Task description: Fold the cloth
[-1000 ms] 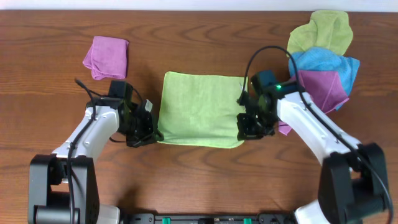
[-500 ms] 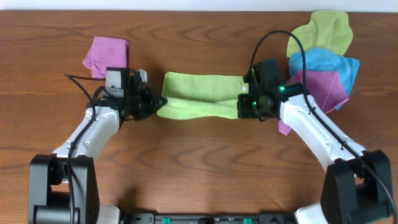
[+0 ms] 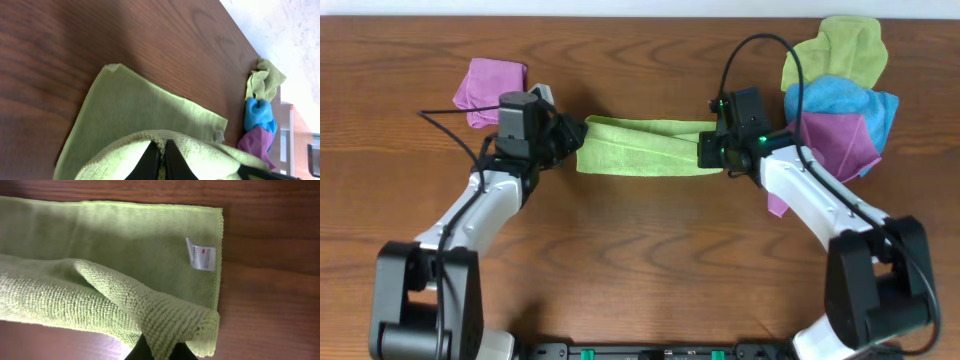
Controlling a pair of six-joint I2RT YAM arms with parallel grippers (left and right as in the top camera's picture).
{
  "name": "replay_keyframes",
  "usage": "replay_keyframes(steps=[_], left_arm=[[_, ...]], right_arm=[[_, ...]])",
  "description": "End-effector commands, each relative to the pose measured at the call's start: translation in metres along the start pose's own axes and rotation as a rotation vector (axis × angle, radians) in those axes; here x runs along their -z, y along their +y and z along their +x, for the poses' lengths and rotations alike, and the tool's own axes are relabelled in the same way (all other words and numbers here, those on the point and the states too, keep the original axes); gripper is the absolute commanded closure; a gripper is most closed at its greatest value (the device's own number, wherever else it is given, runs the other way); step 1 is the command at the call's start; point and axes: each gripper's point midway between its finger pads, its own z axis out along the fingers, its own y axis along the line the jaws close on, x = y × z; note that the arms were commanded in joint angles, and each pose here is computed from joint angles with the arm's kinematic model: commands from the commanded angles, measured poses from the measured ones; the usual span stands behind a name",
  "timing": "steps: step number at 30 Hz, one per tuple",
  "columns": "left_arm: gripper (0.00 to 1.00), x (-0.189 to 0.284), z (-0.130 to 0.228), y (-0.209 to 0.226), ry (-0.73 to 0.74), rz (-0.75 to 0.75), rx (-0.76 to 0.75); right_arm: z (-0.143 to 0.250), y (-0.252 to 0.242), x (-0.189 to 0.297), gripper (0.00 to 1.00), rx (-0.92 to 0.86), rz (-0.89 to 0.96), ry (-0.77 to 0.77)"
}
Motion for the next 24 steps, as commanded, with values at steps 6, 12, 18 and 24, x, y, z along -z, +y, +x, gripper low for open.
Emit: replay_keyframes(steps=[6, 12, 18, 24], left_arm=[[0.94, -0.032, -0.008, 0.029, -0.040, -0.061, 0.023], [0.94, -0.050, -0.012, 0.037, -0.044, -0.061, 0.036], [0.94, -0.058, -0.010, 0.043, -0.031, -0.074, 0.045], [0.65, -0.057, -0.010, 0.043, -0.030, -0.074, 0.016]], right_arm=[[-0.021, -0.022, -0.014, 0.99, -0.028, 0.087, -0.088], [-0.031, -0.028, -0.031, 0.98, -0.039, 0.084, -0.125], [-0.031, -0.029, -0.039, 0.75, -0.041, 0.084, -0.127], [-0.030, -0.030, -0.039, 0.42, -0.043, 0.083, -0.125]])
